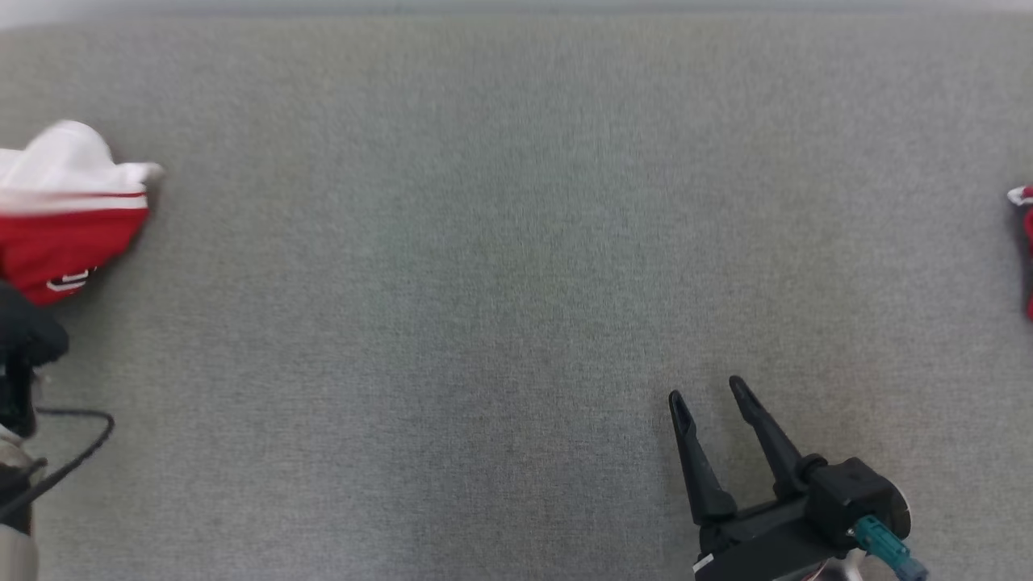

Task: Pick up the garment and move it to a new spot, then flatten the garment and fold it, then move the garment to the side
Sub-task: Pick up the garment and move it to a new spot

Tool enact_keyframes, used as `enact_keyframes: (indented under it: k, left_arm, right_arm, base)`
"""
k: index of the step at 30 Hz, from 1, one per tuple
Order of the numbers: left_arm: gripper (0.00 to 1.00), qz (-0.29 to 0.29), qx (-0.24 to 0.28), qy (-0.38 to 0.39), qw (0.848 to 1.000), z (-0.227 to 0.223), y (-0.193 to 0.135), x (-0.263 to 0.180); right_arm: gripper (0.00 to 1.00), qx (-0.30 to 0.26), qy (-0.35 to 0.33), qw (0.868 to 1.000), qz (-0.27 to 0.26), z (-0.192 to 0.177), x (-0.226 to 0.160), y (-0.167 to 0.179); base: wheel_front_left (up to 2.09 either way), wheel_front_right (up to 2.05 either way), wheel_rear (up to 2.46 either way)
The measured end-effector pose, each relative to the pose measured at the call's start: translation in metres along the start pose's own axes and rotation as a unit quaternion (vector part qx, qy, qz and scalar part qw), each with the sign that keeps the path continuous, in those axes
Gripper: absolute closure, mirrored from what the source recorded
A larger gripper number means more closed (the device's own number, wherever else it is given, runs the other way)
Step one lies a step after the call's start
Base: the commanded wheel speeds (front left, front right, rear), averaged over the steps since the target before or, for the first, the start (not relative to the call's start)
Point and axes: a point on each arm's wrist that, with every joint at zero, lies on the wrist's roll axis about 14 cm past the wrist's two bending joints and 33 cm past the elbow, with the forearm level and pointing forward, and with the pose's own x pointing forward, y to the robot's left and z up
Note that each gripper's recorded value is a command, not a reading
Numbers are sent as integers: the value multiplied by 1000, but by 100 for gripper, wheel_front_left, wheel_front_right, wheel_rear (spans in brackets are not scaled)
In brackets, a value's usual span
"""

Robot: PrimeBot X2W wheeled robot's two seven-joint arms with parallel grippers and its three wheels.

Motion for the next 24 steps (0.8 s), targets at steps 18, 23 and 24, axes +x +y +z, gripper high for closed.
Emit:
enact_keyframes:
  k: [18,23,24]
  left_arm:
    - [100,-271,57,-260,925,191,-169,-166]
    - [100,-368,66,-284,883,195,-245,-215]
    - [100,-385,67,-286,875,194,-259,-223]
  right_arm:
    - [0,-2,-103,994,-31,56,-60,0]
    - [0,-1,-119,991,-67,62,-82,-17]
    - [0,0,-122,990,-76,63,-87,-22]
  base:
    - [0,0,0]
    - [0,0,0]
    - [0,0,0]
